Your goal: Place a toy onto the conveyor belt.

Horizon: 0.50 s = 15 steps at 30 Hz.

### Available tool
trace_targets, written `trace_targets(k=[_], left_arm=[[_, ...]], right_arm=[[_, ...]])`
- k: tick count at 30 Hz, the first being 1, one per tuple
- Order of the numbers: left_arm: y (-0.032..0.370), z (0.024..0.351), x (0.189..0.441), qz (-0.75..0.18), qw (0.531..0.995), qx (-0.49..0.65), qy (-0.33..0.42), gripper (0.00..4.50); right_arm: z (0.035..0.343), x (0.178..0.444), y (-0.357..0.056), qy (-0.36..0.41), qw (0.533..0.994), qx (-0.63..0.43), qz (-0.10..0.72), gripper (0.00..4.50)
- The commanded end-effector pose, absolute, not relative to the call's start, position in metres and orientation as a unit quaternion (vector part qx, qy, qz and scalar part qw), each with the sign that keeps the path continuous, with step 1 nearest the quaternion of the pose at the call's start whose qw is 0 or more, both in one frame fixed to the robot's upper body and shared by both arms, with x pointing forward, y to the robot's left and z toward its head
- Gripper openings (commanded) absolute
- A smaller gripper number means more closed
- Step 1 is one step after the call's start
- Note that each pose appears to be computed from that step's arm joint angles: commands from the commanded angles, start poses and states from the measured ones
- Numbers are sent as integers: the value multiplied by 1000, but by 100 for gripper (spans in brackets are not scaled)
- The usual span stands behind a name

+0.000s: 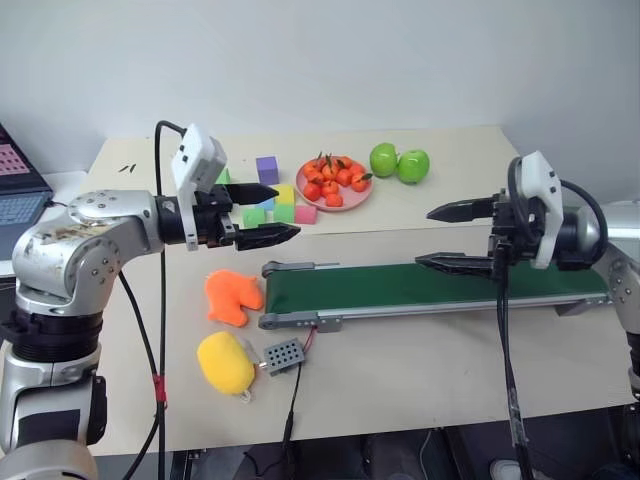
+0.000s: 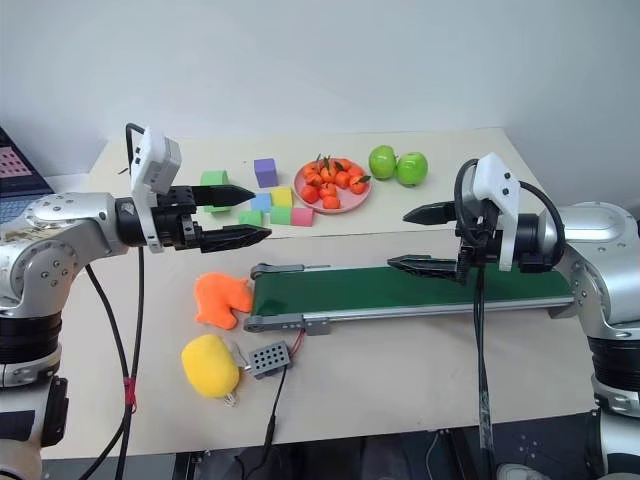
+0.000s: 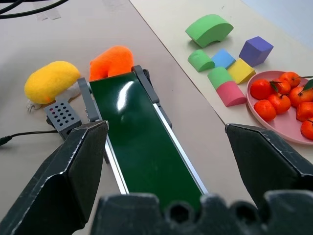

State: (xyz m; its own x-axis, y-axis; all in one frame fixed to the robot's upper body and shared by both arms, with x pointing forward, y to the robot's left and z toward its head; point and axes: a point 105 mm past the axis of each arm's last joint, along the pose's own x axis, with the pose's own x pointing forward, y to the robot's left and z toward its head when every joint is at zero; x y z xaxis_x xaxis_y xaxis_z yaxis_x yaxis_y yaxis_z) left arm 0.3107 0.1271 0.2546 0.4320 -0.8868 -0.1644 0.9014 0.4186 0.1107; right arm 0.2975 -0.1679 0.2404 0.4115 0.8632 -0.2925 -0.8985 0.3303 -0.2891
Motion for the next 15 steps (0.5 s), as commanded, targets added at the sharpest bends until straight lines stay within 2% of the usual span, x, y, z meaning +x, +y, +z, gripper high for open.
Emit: trace_targets(k=[1,12,15], left_arm=[[133,259,300,-538,837,94,38,447],[176,267,290,-494,868,-9,50,447],[200,265,279,-475,869,-117,74,447]], right_arm=[[250,296,-165,20,808,-222,545,450],[248,306,-158,20,794,-223,566,450],[246,308,-156,23,786,-222,576,450]])
